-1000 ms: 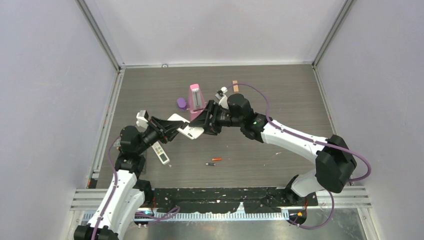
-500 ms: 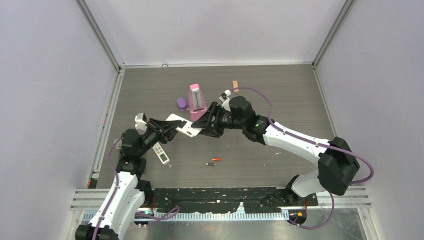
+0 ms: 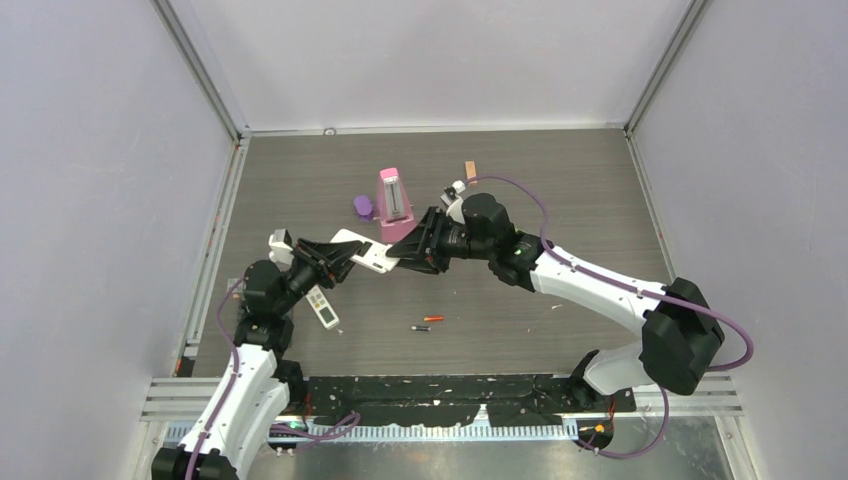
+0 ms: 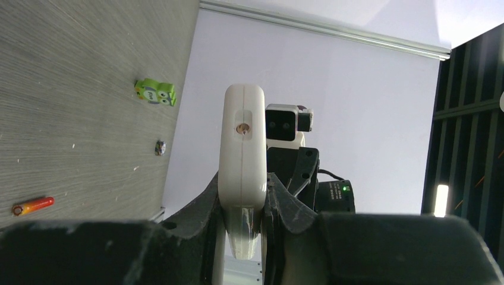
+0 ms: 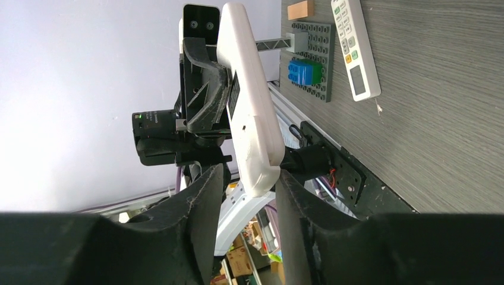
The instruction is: Load the batteries into the remote control
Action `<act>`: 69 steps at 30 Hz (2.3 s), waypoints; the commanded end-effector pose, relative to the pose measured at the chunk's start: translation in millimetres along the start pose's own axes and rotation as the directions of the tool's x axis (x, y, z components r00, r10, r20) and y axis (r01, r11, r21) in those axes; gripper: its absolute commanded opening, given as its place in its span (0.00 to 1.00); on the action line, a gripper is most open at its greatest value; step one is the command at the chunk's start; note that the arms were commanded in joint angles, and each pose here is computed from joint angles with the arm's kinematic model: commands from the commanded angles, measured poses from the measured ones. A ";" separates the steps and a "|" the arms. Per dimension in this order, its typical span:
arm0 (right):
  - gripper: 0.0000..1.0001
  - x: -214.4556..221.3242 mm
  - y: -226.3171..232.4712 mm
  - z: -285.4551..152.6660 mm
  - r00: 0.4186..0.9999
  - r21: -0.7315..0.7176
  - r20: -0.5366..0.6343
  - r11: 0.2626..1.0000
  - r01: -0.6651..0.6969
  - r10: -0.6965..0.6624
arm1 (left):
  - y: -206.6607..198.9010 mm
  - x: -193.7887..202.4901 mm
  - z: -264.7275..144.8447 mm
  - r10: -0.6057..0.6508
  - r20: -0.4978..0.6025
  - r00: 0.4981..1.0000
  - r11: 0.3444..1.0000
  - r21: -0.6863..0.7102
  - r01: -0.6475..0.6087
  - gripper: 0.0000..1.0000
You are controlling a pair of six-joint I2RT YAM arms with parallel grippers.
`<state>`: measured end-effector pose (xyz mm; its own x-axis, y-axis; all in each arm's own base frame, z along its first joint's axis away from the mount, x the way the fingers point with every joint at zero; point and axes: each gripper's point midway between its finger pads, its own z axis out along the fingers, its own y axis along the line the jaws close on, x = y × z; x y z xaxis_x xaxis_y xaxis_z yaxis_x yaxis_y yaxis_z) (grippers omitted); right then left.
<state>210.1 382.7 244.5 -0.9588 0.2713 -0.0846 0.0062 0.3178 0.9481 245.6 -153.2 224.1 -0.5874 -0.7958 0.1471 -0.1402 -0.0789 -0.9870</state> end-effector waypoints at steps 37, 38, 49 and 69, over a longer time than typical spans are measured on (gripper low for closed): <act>0.05 -7.3 62.8 -21.1 0.996 -0.299 0.083 0.953 0.042 -0.018 | -45.2 14.4 -4.7 0.175 -0.037 0.984 0.970 0.179 -0.166 0.00; 0.05 -7.1 63.0 -21.1 0.996 -0.300 0.082 0.953 0.042 -0.018 | -45.5 14.3 -4.8 0.175 -0.037 0.984 0.970 0.179 -0.166 0.00; 0.05 -1.4 66.8 -13.1 0.999 -0.327 0.044 0.945 0.017 -0.002 | -47.6 16.5 -5.3 0.175 -0.048 0.983 0.970 0.182 -0.163 0.00; 0.05 3.8 48.4 -3.3 0.999 -0.288 0.012 0.957 -0.045 0.051 | -50.8 16.9 -6.9 0.158 -0.047 0.986 0.971 0.191 -0.146 0.00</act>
<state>207.3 393.1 280.2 -0.9517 0.3056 -0.0285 -0.0078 0.0688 0.9976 242.4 -156.7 243.2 -0.6239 -0.7802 0.0449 -0.0089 -0.0503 -0.9987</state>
